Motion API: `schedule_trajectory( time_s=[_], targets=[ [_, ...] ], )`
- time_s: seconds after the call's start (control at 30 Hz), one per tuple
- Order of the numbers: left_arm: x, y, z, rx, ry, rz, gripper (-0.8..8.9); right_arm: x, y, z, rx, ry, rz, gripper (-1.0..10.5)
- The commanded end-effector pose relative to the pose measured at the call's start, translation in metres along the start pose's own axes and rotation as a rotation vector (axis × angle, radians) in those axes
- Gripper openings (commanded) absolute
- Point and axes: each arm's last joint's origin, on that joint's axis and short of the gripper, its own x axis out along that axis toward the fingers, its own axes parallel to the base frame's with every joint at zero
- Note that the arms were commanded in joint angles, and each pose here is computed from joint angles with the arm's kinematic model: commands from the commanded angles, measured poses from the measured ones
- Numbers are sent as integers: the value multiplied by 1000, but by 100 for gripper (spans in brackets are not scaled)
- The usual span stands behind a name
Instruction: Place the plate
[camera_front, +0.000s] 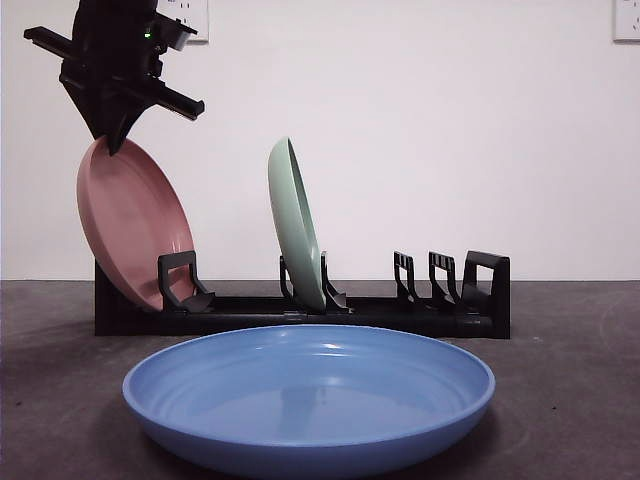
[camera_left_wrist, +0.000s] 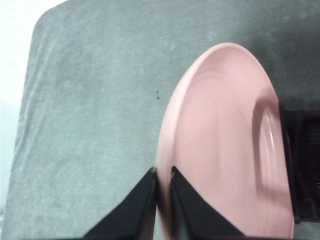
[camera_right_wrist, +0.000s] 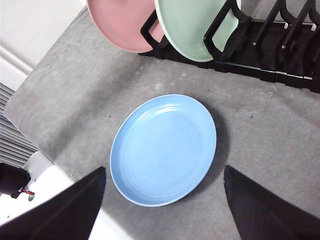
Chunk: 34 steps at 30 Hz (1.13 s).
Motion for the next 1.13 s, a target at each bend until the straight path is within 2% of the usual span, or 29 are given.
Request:
schedule_trajectory(
  time_s=[0.03,0.47,0.73,0.83,1.0,1.13],
  targets=[
    [-8,-2,10,18,-40,3,5,0,0,2,-11,-8,3,374],
    [-81,32,37,13,-103,48,6,1,2,4,-30,-18,13,374],
    [-136,57,25,6,-112,4,5,1,2,4,-30,-18,12,374],
    [-154,64,11,20,-87,-88,5,1,2,4,-31,-18,12,374],
    [-184,81,-9,2,-100,-371,5,1,2,4,-37,-19,12,374],
    [-200,92,-26,4,-110,-522,5,1,1,4,-37,-19,12,374]
  ],
)
